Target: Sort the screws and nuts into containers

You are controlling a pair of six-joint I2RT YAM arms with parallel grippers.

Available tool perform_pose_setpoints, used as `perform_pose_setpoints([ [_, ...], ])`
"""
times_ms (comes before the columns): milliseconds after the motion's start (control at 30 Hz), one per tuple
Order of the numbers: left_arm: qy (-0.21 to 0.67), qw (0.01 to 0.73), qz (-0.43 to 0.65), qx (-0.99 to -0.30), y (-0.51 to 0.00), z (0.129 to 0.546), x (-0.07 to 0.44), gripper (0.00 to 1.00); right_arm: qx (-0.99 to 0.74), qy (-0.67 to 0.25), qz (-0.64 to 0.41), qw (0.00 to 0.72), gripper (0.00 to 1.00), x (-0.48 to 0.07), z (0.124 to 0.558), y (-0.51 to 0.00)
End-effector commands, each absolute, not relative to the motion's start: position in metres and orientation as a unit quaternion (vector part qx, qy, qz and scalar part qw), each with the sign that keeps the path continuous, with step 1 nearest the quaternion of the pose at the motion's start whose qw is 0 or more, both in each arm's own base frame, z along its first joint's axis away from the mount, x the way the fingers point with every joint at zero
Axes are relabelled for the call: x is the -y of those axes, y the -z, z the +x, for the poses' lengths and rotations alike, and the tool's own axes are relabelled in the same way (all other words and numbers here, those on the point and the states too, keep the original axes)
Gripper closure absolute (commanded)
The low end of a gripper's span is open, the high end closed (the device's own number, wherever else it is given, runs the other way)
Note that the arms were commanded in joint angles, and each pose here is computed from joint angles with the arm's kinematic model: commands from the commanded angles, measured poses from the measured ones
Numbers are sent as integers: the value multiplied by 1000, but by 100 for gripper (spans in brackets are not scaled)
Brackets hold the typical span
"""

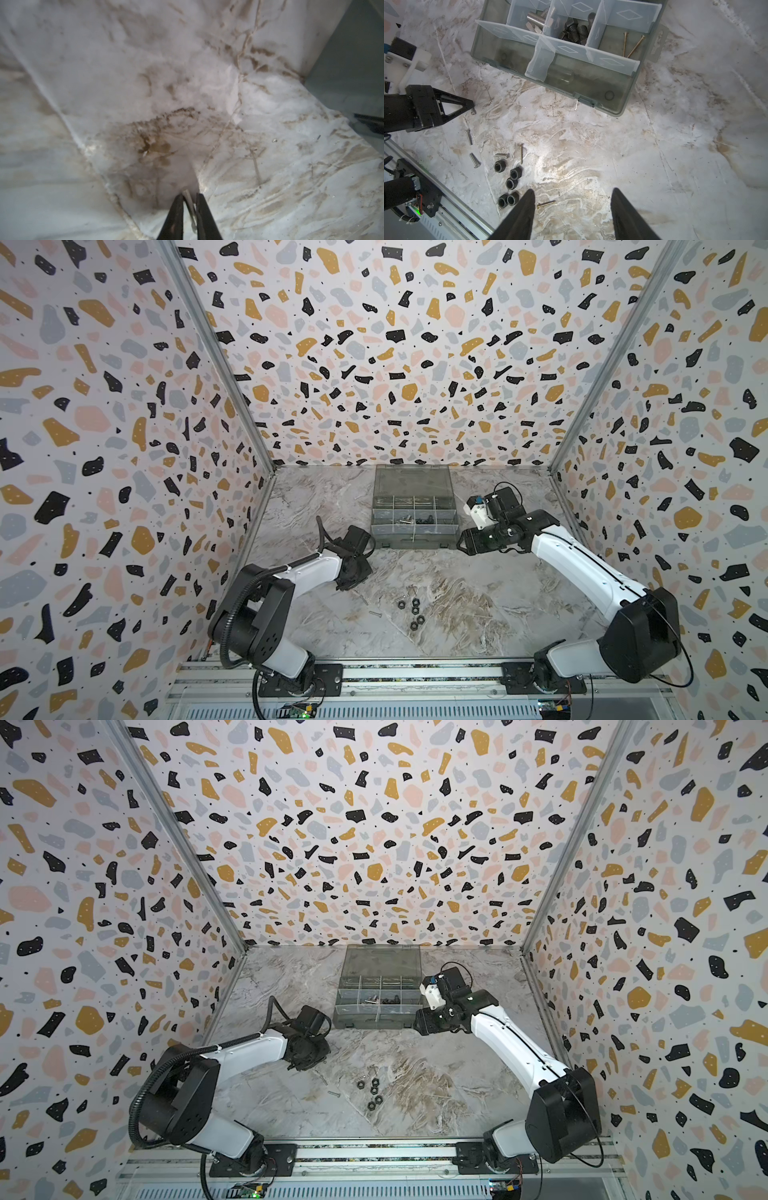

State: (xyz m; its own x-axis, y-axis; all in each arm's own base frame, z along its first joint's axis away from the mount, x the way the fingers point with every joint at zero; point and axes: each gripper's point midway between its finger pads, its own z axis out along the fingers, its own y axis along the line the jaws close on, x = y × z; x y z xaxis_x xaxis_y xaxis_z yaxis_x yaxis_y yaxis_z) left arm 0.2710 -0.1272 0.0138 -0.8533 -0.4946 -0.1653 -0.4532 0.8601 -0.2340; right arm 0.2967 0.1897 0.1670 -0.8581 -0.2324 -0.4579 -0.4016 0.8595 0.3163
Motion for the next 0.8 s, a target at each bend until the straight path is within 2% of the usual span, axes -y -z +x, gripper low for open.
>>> perform_pose_setpoints([
  [0, 47, 34, -230, -971, 20, 232, 112, 87, -941, -210, -166, 208, 40, -188, 296, -172],
  [367, -18, -24, -127, -991, 29, 214, 97, 96, -941, -218, -158, 204, 40, -186, 297, -170],
  [767, -20, 21, -89, -996, -6, 259, 107, 100, -940, -205, -155, 223, 40, -182, 303, -188],
])
